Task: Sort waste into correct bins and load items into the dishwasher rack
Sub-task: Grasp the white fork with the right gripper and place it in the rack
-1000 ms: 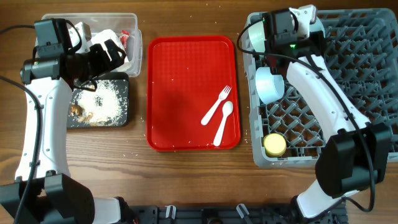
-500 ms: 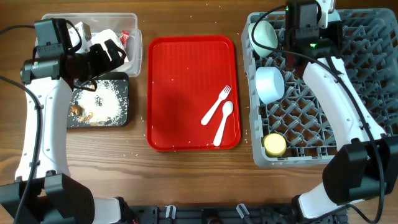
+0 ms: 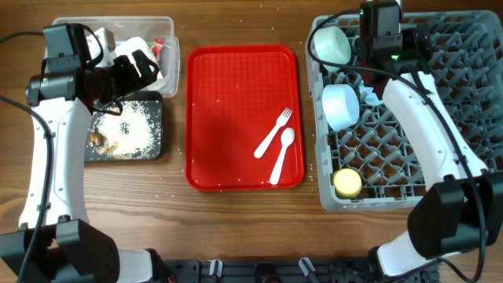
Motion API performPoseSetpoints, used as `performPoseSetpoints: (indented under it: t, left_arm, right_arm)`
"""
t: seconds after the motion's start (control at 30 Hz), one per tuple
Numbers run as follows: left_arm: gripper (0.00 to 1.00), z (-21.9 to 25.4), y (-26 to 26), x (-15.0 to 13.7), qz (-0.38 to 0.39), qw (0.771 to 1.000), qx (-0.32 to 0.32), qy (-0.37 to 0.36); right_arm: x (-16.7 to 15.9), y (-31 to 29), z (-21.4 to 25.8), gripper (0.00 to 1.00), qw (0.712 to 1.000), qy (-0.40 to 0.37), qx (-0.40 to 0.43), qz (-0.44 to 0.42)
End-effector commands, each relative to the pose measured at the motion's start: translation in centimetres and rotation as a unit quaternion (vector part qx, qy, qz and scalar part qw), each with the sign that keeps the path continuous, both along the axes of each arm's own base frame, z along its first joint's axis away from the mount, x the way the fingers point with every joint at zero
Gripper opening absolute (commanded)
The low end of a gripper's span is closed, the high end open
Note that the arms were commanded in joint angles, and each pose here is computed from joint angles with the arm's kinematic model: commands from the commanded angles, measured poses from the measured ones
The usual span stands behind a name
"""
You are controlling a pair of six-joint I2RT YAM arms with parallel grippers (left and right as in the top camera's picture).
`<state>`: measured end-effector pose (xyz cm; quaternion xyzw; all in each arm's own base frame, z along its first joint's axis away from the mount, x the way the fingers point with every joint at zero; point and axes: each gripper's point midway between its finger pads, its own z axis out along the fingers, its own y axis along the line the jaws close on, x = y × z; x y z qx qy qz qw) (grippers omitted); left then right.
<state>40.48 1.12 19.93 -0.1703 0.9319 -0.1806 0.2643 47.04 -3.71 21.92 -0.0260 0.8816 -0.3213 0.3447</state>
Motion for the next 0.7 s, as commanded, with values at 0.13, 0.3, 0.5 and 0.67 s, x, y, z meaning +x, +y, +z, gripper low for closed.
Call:
performPoseSetpoints:
  t: [0.13, 0.3, 0.5, 0.67]
  left_arm:
    - [1.0, 0.1, 0.3, 0.2, 0.001, 1.0, 0.003, -0.003]
    - [1.0, 0.1, 0.3, 0.2, 0.001, 1.0, 0.003, -0.003]
    - [1.0, 0.1, 0.3, 0.2, 0.001, 1.0, 0.003, -0.003]
    - [1.0, 0.1, 0.3, 0.2, 0.001, 1.0, 0.003, -0.003]
  right_arm:
    - [-3.3, 14.7, 6.5, 1.0, 0.884, -0.046, 0.384, 0.261]
    - [-6.6, 22.1, 9.4, 0.93, 0.772, -0.011, 0.536, 0.341]
    - [-7.5, 24.3, -5.3, 0.78, 0.853, 0.089, 0.514, -0.016]
    - [-10.6, 27.6, -13.2, 0.75, 0.835, 0.162, 0.506, -0.144]
